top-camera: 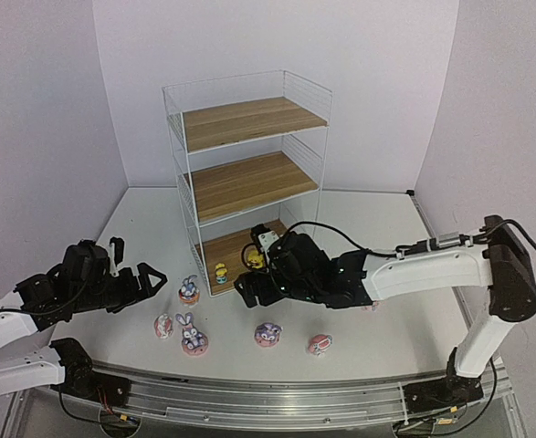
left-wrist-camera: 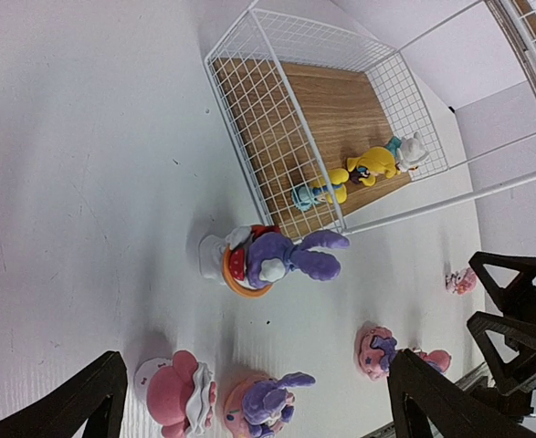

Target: Place and organize the plastic toys onto the shelf

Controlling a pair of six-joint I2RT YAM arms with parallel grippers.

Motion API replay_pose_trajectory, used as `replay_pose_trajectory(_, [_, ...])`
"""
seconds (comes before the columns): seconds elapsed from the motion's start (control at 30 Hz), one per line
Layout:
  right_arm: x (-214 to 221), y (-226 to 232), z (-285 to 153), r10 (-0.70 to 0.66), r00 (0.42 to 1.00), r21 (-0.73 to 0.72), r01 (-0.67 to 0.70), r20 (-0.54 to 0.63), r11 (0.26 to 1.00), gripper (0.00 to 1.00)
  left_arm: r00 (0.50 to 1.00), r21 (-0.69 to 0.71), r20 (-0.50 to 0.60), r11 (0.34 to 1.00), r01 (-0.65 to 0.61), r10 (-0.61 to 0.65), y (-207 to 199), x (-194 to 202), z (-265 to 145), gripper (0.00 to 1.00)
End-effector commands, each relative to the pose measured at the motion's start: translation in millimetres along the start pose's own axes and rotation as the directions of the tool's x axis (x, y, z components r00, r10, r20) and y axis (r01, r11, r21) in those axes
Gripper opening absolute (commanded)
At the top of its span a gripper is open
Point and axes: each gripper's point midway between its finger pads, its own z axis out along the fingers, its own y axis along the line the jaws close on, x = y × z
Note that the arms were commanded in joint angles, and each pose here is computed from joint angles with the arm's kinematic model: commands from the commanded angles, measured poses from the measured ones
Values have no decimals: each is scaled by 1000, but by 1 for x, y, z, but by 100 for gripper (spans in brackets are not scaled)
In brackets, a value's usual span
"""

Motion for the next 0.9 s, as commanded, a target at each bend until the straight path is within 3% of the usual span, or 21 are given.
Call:
replay_pose_trajectory(0.0, [15,-14,-38,80,992,16,-78,-93,997,93,999,53,14,998,-38,38,-21,-13,-12,100])
replay_pose_trajectory(0.33, [76,-45,-109,134,937,52,-124,-321,991,87,993,96,-48,990,-103,108,-35,-6,-2,100])
replay_pose_trajectory(0.53, [101,-53,-148,138,912,30,-137,-386,990,84,988,77,-68,988,-132,138,-32,-3,2,100])
replay_pose_trajectory(0.7, [135,-65,-152,157,879,80,-135,-451,988,85,992,77,-32,990,-122,125,-31,-8,3,100])
replay_pose_trajectory(0.87, [157,-76,-133,150,889,186,-75,-433,980,85,994,121,-5,987,-106,108,-34,-7,11,100])
